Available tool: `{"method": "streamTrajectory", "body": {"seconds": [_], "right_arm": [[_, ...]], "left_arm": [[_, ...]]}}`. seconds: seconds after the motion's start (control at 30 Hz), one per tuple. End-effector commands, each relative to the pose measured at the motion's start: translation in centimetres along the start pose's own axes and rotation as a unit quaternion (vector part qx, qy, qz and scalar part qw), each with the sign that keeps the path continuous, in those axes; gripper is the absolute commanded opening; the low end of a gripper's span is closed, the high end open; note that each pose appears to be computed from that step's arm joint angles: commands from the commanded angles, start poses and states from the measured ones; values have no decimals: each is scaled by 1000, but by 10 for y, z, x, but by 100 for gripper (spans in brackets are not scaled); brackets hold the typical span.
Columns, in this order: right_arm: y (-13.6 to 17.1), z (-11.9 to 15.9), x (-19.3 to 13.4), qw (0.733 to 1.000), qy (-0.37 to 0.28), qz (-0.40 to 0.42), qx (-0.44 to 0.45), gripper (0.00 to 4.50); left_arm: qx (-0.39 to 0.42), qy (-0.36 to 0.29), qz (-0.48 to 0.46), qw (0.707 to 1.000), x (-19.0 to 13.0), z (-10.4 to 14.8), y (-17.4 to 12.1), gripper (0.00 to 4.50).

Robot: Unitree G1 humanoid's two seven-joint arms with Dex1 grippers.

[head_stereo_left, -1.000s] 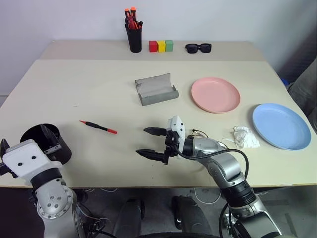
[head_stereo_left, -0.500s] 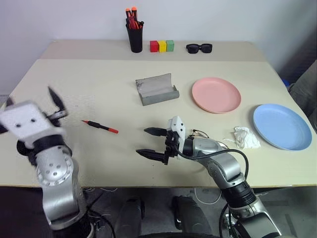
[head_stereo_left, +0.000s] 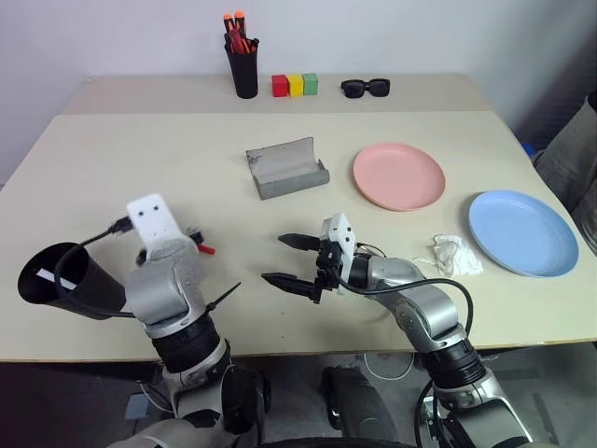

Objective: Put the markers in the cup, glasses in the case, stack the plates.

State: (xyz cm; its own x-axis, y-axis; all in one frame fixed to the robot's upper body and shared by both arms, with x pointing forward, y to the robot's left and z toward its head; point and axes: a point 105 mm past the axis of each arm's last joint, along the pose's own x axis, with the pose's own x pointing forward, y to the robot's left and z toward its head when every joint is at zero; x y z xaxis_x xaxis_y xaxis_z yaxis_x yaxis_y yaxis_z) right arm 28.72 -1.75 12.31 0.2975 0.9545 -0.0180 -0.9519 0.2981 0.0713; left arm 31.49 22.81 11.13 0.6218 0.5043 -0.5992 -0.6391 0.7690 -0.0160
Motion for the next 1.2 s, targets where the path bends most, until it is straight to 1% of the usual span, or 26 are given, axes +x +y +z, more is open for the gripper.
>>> {"method": "streamTrajectory", "body": {"seconds": [0.03,0.17,0.2,0.23,0.37,0.43,0.47,0.53,0.6,0.67,0.7,0.77,0.83,0.9,0.97,1.1,1.2], "right_arm": [[6,11,0,1000,-20,7,-14,450],[6,11,0,1000,-20,4,-13,450],[6,11,0,1000,-20,3,-12,450],[6,11,-1,1000,-20,1,-12,450],[5,11,-2,1000,-19,-2,-12,450],[5,11,-2,1000,-18,-3,-11,450],[5,11,-2,1000,-18,-4,-11,450],[5,11,-3,1000,-18,-5,-11,450],[5,11,-3,1000,-18,-5,-11,450],[4,11,-3,1000,-19,-4,-12,450],[4,12,-3,1000,-19,-4,-12,450],[4,13,-4,1000,-22,-2,-14,450],[5,17,-5,999,-33,4,-16,450],[7,22,-7,999,-48,15,-14,450],[10,27,-10,998,-60,29,-10,450],[13,32,-13,996,-73,51,-3,450],[14,31,-14,996,-71,60,-3,450]], "left_arm": [[-22,48,-29,998,-9,-9,-32,438],[-24,41,-26,999,-5,-1,-36,438],[-27,43,-26,998,-5,0,-37,388],[-31,44,-26,998,-4,1,-37,360],[-39,35,-27,998,-2,6,-37,153],[-44,5,-41,998,-3,14,-39,47],[-41,-22,-55,997,-5,21,-41,4],[-42,-78,-88,992,-12,35,-47,4],[-28,-163,-137,977,-25,56,-54,4],[-6,-280,-175,944,-48,80,-55,4],[7,-340,-190,921,-62,90,-52,4],[22,-438,-203,876,-87,102,-43,4],[36,-502,-202,840,-104,107,-31,4],[41,-539,-188,820,-112,108,-17,4],[30,-558,-170,812,-116,108,0,4],[28,-583,-122,802,-120,105,32,4],[30,-586,-71,807,-120,97,56,4]]}}
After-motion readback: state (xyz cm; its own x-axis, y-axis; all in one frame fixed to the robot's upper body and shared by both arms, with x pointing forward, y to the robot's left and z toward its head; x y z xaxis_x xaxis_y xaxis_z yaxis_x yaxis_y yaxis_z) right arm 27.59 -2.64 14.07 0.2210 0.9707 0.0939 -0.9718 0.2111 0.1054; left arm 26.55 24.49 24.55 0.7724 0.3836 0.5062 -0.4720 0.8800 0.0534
